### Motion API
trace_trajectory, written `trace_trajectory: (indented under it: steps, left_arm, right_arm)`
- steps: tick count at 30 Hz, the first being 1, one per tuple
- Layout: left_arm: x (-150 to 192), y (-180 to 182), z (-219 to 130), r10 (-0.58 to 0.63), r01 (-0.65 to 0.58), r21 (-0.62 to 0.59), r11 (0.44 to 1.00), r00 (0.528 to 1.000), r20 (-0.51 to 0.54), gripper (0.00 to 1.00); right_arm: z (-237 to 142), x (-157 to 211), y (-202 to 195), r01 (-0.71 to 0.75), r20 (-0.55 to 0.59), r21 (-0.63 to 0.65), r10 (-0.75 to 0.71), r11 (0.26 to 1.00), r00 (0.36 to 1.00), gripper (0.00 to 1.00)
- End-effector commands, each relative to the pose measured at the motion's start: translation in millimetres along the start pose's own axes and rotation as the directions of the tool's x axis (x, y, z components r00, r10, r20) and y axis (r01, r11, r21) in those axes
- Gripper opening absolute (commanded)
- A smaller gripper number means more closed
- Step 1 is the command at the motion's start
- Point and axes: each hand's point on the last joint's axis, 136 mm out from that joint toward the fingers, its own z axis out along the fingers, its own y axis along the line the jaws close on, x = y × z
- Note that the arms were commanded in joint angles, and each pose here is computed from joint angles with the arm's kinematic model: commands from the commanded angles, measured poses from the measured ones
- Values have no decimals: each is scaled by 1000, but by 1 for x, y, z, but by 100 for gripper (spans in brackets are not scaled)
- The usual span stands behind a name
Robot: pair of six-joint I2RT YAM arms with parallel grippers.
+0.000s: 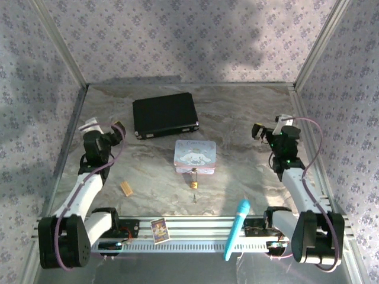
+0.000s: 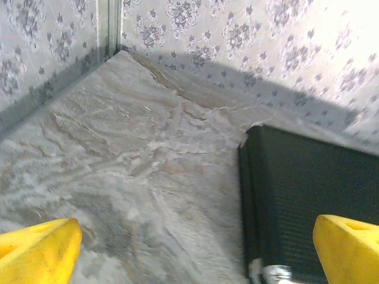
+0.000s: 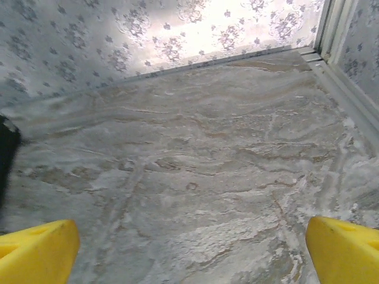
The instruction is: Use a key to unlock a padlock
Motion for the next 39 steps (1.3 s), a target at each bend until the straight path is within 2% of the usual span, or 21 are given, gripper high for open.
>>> trace_trajectory:
  steps: [1,5,10,13,17,21,26,34,39]
  left_arm:
    - [28,-21,-13,-204,223,82,971,960,-194,100]
    - [55,-53,-35,-159,231,169,958,921,-356,100]
    - [81,-88,-68,-67,210,253,944,875,-479,100]
    - [103,-105,-83,-46,241,280,929,827,-561,100]
    - [133,-126,-104,11,250,307,918,760,-649,100]
    - [156,-139,-121,67,213,326,921,738,-671,100]
    - [180,-142,-129,76,207,313,927,714,-696,100]
    - [204,-150,-134,80,228,312,922,678,-731,100]
    - [206,-150,-137,88,218,313,925,677,-731,100]
  right_arm:
    - [-17,35,39,-114,-206,-197,73,974,976,99]
    - [-39,58,78,-129,-330,-309,21,942,944,97]
    - [-67,98,110,-51,-420,-344,-105,938,901,93]
    - [-82,116,128,-21,-440,-362,-150,932,886,88]
    - [-99,153,153,-50,-511,-387,-169,921,843,79]
    - [-113,191,177,-34,-546,-407,-214,913,810,65]
    - [-138,226,223,-41,-525,-511,-274,859,806,53]
    - [-148,271,259,23,-562,-527,-369,850,740,45]
    - [-150,279,259,170,-528,-487,-444,856,724,43]
